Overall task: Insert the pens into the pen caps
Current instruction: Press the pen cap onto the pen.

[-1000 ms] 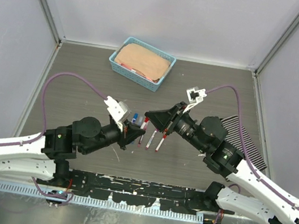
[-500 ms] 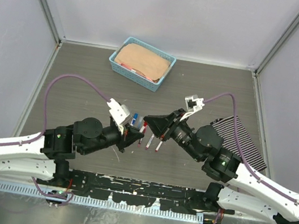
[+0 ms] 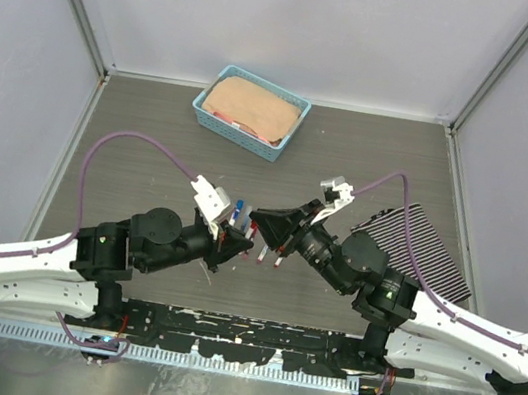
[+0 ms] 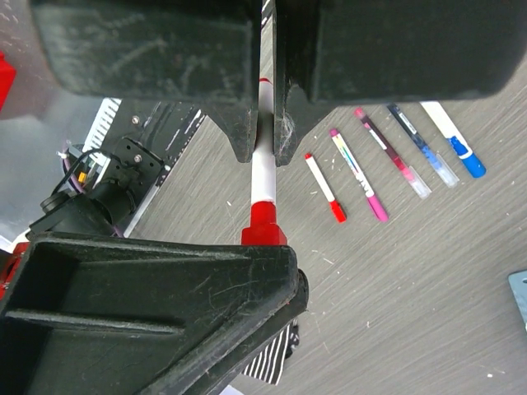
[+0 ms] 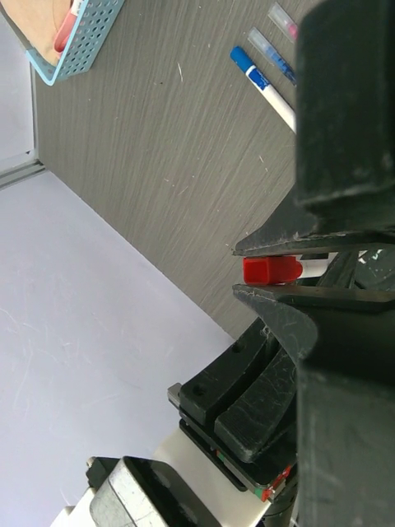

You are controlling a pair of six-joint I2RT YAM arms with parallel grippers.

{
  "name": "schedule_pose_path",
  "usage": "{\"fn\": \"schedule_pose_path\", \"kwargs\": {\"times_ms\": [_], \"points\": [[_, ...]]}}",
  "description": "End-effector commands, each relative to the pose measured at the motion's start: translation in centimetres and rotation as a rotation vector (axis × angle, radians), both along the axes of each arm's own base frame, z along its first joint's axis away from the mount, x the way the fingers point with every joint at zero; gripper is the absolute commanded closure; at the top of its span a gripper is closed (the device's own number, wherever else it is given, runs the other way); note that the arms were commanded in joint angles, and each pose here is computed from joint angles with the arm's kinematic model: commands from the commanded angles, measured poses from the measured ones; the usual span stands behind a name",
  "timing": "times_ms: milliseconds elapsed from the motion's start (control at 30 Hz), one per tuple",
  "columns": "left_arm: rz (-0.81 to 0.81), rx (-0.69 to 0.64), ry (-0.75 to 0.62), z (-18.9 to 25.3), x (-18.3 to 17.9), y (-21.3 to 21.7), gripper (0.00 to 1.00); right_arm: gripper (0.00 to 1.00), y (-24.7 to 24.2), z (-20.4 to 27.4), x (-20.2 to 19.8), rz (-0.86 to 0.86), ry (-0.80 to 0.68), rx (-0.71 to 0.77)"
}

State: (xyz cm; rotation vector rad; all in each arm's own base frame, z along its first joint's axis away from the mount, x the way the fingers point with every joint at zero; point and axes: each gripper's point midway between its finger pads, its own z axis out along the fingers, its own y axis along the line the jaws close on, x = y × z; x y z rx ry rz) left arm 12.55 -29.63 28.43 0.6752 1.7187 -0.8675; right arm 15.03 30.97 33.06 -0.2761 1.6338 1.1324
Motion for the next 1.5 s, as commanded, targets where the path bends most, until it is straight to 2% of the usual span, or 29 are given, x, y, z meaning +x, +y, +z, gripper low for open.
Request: {"fn": "schedule_pose_path", "kwargs": {"times_ms": [0,267,467,933,1033,1233,1467], "points": [[0.032,-0.443,-0.107,13.7,0.6,0.6,1.00,0.99,1.7,-10.0,-6.7,0.315,0.092,-0.321],[0.028,-0.467,-0.110,14.2,0.3,1.1,1.00,0.99,0.1,-12.1,-5.9,0.233,0.128,-0.409],[0.015,-0.491,-0.110,14.7,0.1,1.1,1.00,0.99,0.8,-12.5,-6.6,0.253,0.192,-0.312],[-0.019,-0.555,-0.100,16.0,-0.6,1.3,1.00,0.99,-0.4,-17.4,-6.9,0.208,0.020,-0.503],[-0.020,-0.564,-0.103,16.2,-0.7,1.4,1.00,0.99,-0.4,-17.9,-6.9,0.207,0.027,-0.515],[-0.022,-0.575,-0.103,16.5,-0.8,1.5,1.00,0.99,1.3,-18.6,-8.7,0.271,0.111,-0.443],[-0.042,-0.582,-0.111,17.2,-1.0,1.3,1.00,0.99,0.7,-20.5,-8.8,0.237,0.048,-0.569]]}}
